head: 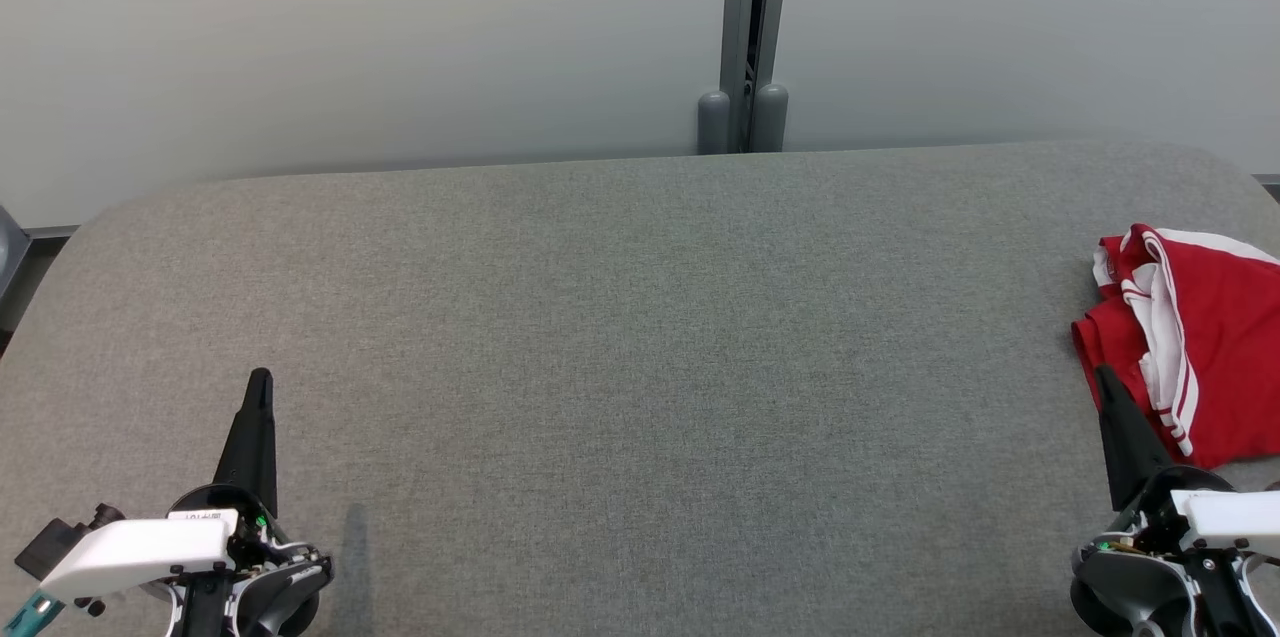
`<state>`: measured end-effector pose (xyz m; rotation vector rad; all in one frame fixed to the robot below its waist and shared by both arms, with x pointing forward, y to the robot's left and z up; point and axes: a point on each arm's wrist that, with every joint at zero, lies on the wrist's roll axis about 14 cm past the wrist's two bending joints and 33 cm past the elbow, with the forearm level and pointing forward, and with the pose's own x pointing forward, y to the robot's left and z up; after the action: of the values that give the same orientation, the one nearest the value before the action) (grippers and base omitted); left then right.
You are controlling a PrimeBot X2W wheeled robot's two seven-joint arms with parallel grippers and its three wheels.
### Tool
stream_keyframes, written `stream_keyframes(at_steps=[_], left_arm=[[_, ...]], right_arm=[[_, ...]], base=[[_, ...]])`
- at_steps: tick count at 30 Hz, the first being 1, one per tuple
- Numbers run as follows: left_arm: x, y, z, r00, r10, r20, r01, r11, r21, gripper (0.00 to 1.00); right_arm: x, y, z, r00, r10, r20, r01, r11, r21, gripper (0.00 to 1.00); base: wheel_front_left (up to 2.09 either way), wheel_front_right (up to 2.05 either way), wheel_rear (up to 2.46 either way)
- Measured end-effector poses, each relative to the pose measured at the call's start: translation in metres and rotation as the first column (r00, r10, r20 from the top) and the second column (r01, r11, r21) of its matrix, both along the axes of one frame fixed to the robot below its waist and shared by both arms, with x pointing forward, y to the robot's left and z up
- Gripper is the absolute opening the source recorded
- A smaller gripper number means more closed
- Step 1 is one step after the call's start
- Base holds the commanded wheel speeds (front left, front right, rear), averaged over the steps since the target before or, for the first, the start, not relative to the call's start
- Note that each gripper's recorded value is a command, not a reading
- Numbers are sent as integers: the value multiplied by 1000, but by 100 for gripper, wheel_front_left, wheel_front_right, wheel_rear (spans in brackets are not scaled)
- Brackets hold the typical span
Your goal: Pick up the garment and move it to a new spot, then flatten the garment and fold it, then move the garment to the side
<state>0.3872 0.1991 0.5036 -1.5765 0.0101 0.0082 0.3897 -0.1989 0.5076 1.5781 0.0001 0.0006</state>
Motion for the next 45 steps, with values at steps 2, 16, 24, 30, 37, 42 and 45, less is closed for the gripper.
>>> stream_keyframes(at_steps=[2, 16, 24, 30, 37, 42, 45], left_arm=[[0, 0, 0, 1000, 0, 0, 0, 1000, 0, 0], [0, 0, 0, 1000, 0, 0, 0, 1000, 0, 0], [0, 0, 0, 1000, 0, 0, 0, 1000, 0, 0], [0, 0, 0, 1000, 0, 0, 0, 1000, 0, 0], [0, 0, 0, 1000, 0, 0, 0, 1000, 0, 0], [0, 0, 0, 1000, 0, 0, 0, 1000, 0, 0], [0, 0, 0, 1000, 0, 0, 0, 1000, 0, 0]], right_arm=[[0, 0, 0, 1000, 0, 0, 0, 1000, 0, 0], [0, 0, 0, 1000, 0, 0, 0, 1000, 0, 0], [0, 0, 0, 1000, 0, 0, 0, 1000, 0, 0], [0, 0, 0, 1000, 0, 0, 0, 1000, 0, 0], [0, 0, 0, 1000, 0, 0, 0, 1000, 0, 0], [0, 0, 0, 1000, 0, 0, 0, 1000, 0, 0], [0, 0, 0, 1000, 0, 0, 0, 1000, 0, 0]], base=[[0, 0, 0], [0, 0, 0], [0, 0, 0], [0, 0, 0], [0, 0, 0], [0, 0, 0], [0, 0, 0]])
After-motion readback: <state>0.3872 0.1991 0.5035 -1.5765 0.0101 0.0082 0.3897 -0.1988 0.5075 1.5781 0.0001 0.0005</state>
